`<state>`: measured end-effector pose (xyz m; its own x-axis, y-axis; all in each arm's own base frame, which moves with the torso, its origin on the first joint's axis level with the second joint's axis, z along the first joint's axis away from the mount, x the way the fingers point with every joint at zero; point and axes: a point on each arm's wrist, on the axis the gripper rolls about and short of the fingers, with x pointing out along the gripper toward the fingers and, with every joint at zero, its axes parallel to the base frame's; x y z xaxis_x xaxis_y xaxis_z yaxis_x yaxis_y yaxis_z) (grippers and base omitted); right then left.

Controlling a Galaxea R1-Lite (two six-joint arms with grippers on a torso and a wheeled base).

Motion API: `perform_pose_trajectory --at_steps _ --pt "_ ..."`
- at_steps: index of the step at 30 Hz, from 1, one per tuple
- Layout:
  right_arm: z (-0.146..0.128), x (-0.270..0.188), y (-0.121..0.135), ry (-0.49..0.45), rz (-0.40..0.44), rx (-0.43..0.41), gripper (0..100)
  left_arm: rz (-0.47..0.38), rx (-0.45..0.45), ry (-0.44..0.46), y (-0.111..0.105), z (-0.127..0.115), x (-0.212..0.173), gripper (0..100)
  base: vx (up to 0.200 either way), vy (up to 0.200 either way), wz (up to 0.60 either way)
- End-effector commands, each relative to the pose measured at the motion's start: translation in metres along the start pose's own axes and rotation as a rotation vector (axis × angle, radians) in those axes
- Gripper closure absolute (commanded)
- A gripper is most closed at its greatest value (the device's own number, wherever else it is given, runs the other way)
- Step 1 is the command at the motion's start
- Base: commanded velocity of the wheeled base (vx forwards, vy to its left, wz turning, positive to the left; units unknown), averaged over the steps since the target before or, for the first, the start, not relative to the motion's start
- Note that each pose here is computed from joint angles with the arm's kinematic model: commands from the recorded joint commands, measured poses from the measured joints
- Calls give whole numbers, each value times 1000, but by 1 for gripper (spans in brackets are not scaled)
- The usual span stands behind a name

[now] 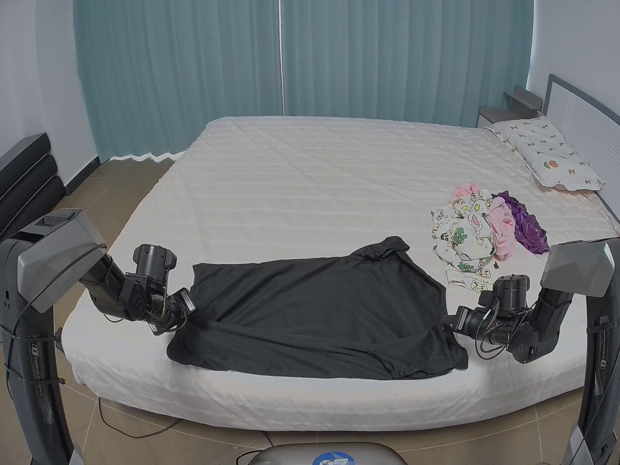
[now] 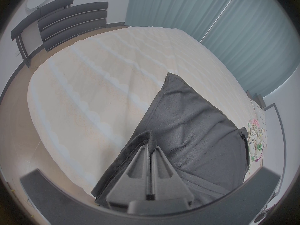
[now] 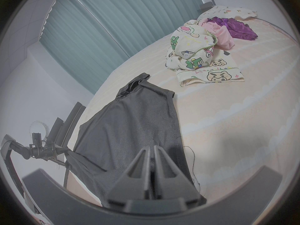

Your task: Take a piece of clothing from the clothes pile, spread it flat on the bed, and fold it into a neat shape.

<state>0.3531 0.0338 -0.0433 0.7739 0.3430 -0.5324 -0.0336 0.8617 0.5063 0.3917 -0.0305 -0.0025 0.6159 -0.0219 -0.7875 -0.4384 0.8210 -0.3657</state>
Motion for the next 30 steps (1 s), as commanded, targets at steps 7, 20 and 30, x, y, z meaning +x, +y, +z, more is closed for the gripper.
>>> perform_pose_trajectory --at_steps 7,20,30 --pt "-5 -3 1 17 25 -21 0 3 -1 1 1 0 1 100 0 0 0" --pt "-16 10 4 90 70 -95 100 5 -1 5 1 -1 3 100 0 0 0" --pt "0 2 -3 28 58 -73 100 4 -3 6 1 -1 3 100 0 0 0"
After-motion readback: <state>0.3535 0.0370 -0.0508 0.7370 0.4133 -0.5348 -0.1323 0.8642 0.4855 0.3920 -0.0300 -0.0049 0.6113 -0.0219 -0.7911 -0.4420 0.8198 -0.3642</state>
